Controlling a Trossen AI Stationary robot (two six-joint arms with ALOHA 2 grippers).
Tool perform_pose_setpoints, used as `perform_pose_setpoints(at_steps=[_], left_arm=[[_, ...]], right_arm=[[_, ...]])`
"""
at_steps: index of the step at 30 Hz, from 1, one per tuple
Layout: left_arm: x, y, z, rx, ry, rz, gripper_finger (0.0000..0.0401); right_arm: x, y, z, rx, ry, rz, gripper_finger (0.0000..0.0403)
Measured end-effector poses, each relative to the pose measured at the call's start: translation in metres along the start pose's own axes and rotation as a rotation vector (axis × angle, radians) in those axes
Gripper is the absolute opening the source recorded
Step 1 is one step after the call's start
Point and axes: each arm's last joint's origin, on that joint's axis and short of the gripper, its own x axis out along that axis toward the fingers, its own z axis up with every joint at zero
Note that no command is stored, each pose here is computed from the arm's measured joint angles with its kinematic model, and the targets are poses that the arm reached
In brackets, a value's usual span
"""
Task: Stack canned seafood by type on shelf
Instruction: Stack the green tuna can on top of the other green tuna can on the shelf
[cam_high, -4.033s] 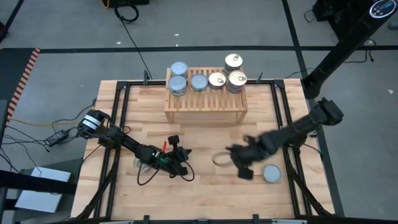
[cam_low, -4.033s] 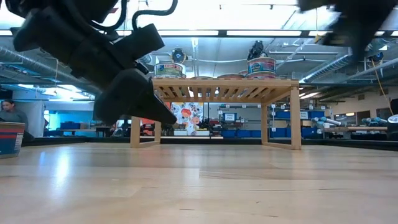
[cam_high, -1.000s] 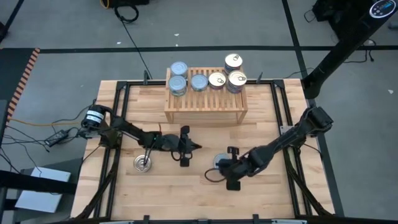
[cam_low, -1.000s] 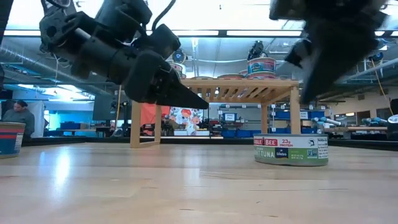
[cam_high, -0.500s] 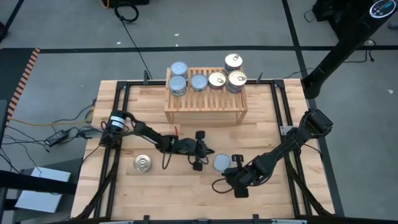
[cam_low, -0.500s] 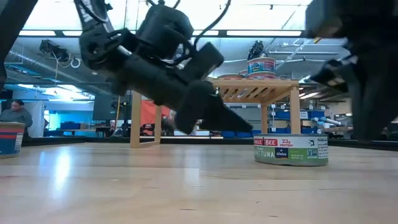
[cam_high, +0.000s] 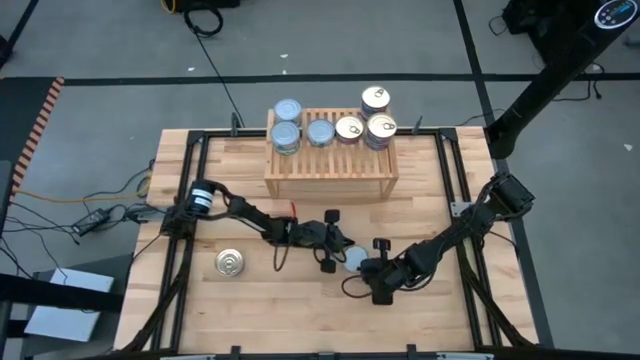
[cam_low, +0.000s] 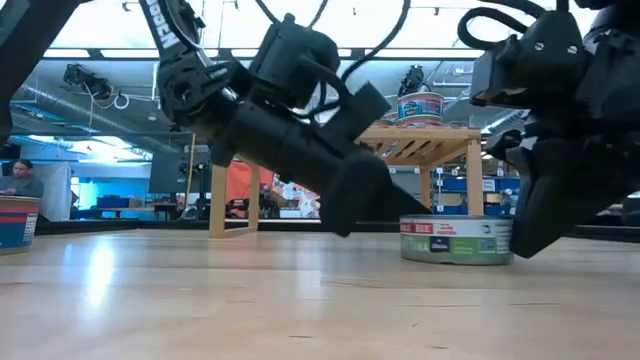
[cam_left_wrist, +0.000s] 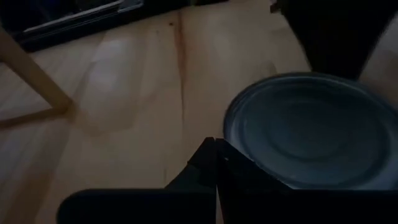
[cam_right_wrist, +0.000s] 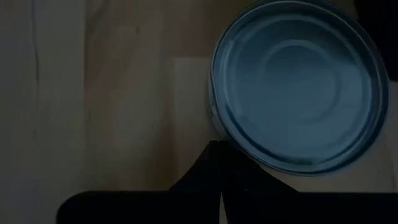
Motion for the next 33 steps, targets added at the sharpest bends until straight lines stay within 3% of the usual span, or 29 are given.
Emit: perform_pose_setpoints(at_steps=[33], left_arm=[[0.0,-0.005,-0.01,0.112,0.15,-0.019,0.0]], right_arm=[[-0.031,0.005,0.042,-0.015,-0.121,-0.089,0.0009]])
